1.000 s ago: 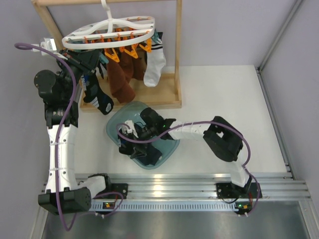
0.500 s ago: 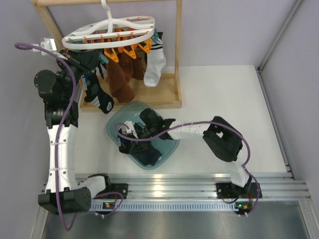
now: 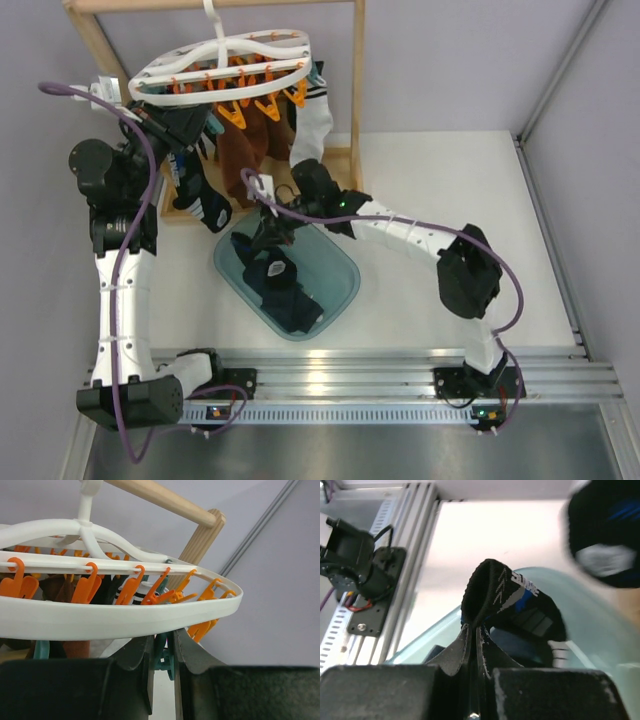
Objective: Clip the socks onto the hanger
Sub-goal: Pick up the sock from the bin, then clamp the sock onto the hanger.
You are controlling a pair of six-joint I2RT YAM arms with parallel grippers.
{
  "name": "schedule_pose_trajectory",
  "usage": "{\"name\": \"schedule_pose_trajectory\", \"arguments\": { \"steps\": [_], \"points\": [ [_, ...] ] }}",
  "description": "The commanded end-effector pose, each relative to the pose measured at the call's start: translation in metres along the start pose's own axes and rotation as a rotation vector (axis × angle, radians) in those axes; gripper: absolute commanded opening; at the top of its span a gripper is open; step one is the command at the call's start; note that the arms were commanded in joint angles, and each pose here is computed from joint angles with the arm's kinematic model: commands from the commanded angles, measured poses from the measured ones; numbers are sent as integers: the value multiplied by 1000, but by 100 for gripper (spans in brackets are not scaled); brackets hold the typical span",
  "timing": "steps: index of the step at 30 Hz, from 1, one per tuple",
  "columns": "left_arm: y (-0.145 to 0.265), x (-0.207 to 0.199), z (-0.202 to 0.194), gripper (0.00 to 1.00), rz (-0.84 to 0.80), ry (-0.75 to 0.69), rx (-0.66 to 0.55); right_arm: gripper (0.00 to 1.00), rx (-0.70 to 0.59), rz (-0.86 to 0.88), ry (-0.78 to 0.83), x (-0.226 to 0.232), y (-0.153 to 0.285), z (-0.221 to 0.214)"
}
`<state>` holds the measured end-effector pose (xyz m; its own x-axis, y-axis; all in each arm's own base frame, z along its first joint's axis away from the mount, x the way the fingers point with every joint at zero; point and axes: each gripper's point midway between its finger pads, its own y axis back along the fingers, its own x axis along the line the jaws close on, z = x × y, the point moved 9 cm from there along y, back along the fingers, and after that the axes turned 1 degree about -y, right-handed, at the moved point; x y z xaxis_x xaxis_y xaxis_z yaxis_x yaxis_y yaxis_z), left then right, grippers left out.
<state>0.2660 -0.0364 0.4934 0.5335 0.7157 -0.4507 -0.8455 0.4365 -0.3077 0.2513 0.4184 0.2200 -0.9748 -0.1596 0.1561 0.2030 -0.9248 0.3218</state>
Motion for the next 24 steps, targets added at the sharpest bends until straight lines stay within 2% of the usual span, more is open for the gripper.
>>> {"name": "schedule_pose_trajectory", "arguments": {
  "steps": [1,7,13,20,24],
  "points": [
    [-3,1,4,0,-20,-22,21,0,-82,-34,162,7,46,77],
    [0,-3,0,0,-59,-62,76,0,-143,-140,367,-2,78,132],
    [5,-1,-10,0,-101,-94,150,0,-184,-206,492,-10,90,157],
    [8,6,-22,0,-83,-90,218,0,-229,-363,512,-21,98,180],
    [7,10,-25,0,-82,-80,237,0,-284,-391,489,-21,101,189]
  ]
}}
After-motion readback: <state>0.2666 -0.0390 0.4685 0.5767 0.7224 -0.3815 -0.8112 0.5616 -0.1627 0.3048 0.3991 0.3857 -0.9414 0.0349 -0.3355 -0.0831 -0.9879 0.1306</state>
